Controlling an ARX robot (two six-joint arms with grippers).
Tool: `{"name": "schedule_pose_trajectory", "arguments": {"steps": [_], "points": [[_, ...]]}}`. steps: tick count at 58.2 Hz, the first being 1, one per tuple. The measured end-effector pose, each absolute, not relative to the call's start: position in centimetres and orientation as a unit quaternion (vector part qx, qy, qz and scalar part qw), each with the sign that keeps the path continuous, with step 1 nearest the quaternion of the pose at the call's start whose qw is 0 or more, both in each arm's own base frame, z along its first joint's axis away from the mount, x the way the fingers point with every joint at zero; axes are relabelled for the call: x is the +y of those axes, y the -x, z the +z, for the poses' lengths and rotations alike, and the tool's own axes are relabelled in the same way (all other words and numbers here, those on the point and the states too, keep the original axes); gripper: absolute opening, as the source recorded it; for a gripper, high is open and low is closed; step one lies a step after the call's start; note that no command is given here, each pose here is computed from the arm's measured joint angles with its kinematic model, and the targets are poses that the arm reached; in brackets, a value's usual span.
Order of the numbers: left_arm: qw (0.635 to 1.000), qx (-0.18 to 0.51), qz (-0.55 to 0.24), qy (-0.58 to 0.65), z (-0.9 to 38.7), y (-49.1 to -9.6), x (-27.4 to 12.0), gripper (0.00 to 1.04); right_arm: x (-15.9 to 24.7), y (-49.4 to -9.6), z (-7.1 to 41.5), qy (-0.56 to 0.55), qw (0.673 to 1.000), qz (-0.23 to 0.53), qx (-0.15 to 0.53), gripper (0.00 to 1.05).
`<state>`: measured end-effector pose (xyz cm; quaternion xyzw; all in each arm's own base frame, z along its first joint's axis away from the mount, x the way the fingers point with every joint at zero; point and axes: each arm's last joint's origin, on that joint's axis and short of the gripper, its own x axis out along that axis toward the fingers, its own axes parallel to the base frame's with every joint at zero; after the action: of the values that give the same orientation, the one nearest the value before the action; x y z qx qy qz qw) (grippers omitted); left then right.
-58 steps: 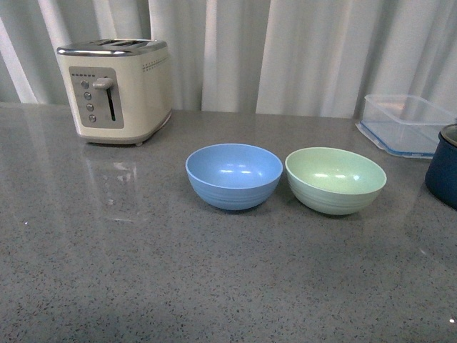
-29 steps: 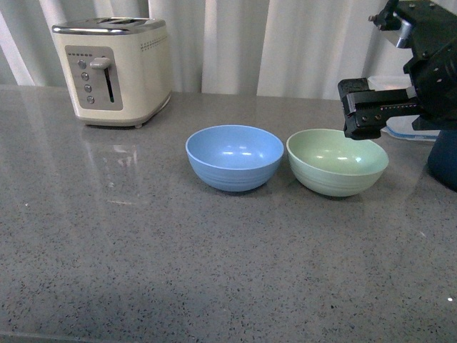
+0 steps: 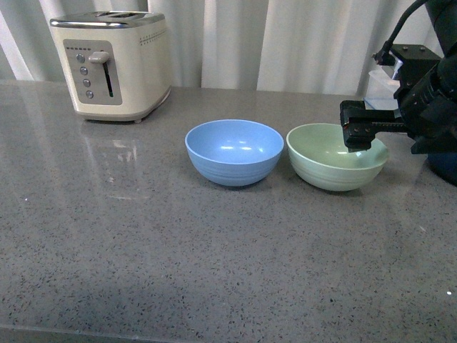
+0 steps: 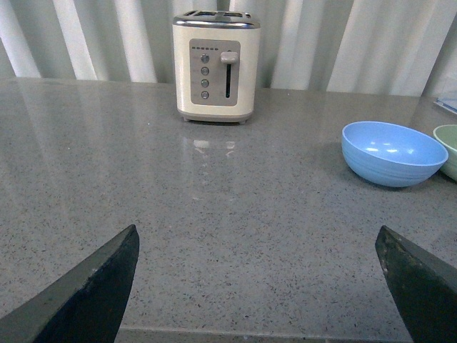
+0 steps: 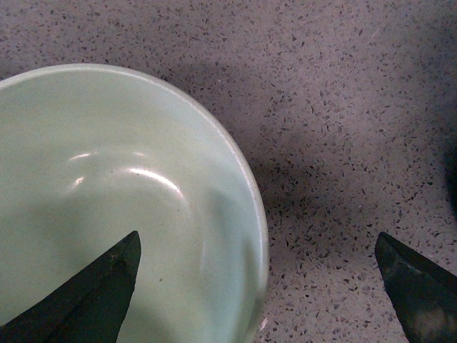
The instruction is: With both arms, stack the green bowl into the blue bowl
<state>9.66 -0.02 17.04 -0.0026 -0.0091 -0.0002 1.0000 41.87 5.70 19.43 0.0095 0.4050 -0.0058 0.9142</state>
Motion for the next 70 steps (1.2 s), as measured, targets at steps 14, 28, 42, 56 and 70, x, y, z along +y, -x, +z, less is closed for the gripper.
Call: {"name": "schedule_pose_trajectory", "arguments": {"steps": [14, 28, 42, 56, 70], "points": [[1.0, -0.009, 0.0, 0.003, 17.0, -9.7, 0.0, 0.98, 5.4, -42.4, 18.8, -0.023, 0.911, -0.016, 0.412, 0.51], [1.0, -0.009, 0.0, 0.003, 17.0, -9.7, 0.0, 0.98, 4.8, -42.6, 18.6, -0.027, 0.91, -0.025, 0.414, 0.06], [1.0, -0.009, 0.0, 0.003, 17.0, -9.7, 0.0, 0.98, 4.5, -42.1, 20.6, -0.039, 0.92, -0.013, 0.389, 0.01], [1.0, -0.009, 0.0, 0.003, 17.0, -9.7, 0.0, 0.98, 5.3, -40.4, 26.3, -0.049, 0.952, 0.015, 0.303, 0.01], [1.0, -0.009, 0.0, 0.003, 17.0, -9.7, 0.0, 0.98, 10.1, -38.7, 29.6, -0.049, 0.965, 0.086, 0.244, 0.01]]}}
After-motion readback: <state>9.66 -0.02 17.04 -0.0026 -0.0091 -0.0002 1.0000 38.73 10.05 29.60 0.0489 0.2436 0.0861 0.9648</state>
